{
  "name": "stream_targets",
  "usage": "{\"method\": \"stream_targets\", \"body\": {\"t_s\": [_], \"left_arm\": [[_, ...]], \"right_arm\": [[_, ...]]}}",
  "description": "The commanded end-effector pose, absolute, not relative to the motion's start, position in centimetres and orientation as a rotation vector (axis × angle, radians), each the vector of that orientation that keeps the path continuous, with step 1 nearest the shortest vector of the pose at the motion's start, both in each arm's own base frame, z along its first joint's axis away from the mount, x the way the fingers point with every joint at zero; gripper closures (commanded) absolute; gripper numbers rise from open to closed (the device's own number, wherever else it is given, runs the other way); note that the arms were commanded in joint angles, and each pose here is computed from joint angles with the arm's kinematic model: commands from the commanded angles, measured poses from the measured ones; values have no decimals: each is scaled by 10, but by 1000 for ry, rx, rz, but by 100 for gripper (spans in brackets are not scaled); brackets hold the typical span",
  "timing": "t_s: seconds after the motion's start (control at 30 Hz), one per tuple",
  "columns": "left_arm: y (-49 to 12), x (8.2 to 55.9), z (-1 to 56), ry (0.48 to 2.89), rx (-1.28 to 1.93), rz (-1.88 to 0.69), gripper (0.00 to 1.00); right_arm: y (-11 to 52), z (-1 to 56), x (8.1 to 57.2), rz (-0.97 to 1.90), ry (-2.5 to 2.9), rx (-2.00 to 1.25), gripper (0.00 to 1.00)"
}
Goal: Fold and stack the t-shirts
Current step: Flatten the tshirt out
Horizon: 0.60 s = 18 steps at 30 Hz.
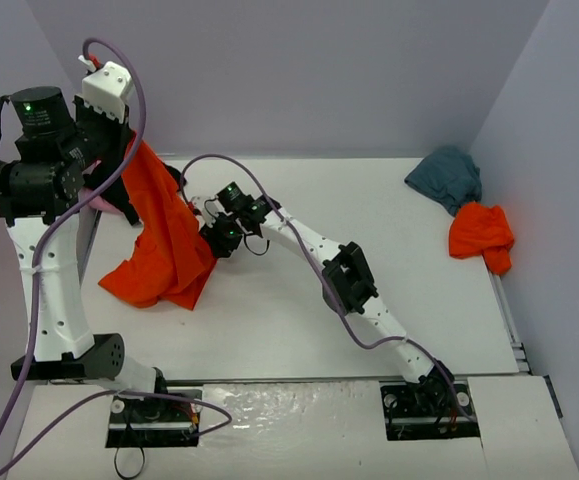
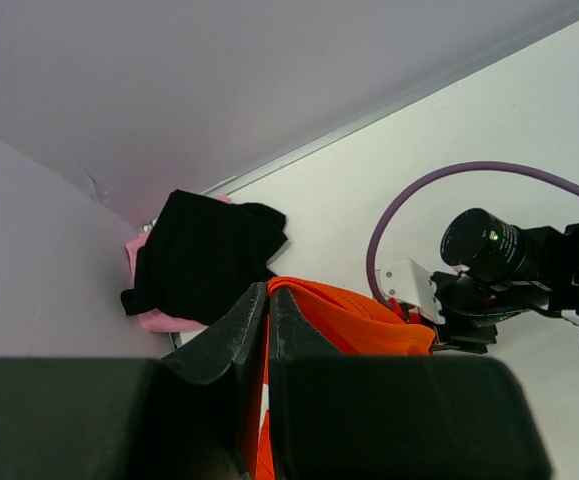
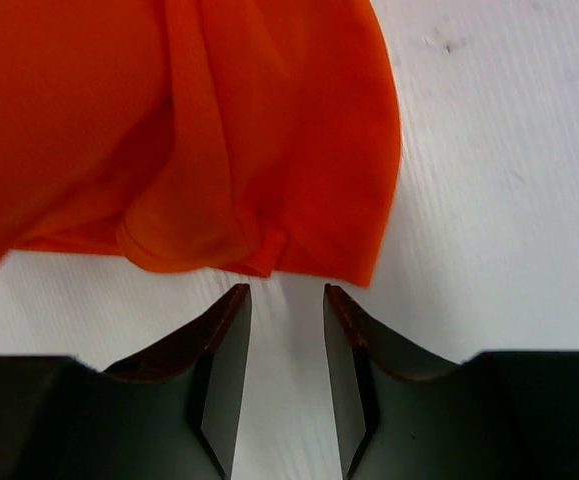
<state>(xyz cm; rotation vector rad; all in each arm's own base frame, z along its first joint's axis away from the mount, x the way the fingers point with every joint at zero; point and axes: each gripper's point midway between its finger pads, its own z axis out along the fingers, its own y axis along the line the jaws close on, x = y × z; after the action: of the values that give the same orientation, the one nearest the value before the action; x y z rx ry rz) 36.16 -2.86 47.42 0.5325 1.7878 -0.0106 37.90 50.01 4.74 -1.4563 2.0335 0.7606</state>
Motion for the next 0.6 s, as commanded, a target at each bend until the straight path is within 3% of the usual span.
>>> {"method": "stream_targets", "body": {"t_s": [0.0, 0.33, 0.43, 0.47, 0.57], "left_arm": [[-18, 339, 503, 1703, 495, 71, 100], [-12, 334, 484, 1747, 489, 101, 100], [-14, 334, 486, 1739, 494, 93, 100], [-14, 334, 486, 1740, 498, 93, 100], [-15, 335, 486, 1738, 501, 89, 100]], "right_arm": [[544, 89, 362, 883, 1863, -1464, 71], [560, 38, 350, 830, 1950, -1446, 79], [536, 14, 357, 692, 2068, -1415, 90], [527, 6, 358, 658, 2100, -1419, 99], [492, -19, 354, 559, 2172, -1495, 100]]}}
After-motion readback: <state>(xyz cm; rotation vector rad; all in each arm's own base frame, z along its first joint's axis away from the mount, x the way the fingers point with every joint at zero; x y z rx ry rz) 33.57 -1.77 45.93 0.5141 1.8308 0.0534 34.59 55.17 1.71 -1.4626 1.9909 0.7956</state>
